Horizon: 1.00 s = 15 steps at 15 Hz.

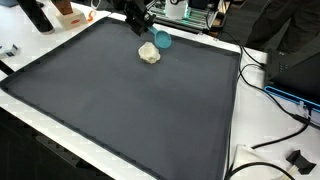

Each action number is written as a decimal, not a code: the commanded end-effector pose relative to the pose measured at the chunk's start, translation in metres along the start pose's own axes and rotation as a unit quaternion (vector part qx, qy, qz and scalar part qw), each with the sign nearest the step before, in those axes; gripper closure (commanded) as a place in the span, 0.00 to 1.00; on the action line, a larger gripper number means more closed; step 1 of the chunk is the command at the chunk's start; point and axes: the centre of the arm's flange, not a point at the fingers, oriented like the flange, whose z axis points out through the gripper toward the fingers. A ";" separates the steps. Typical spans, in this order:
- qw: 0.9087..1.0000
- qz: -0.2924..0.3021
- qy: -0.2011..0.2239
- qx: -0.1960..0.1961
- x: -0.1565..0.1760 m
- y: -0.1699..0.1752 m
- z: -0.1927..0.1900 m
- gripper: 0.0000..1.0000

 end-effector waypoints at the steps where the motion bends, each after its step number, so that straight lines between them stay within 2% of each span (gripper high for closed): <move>1: 0.998 0.044 0.014 -0.053 -0.018 -0.023 -0.017 0.75; 5: 0.989 0.086 0.037 -0.118 -0.027 -0.045 -0.034 0.75; 8: 0.977 0.112 0.056 -0.171 -0.035 -0.066 -0.044 0.75; 15: 0.938 0.158 0.098 -0.293 -0.057 -0.118 -0.051 0.75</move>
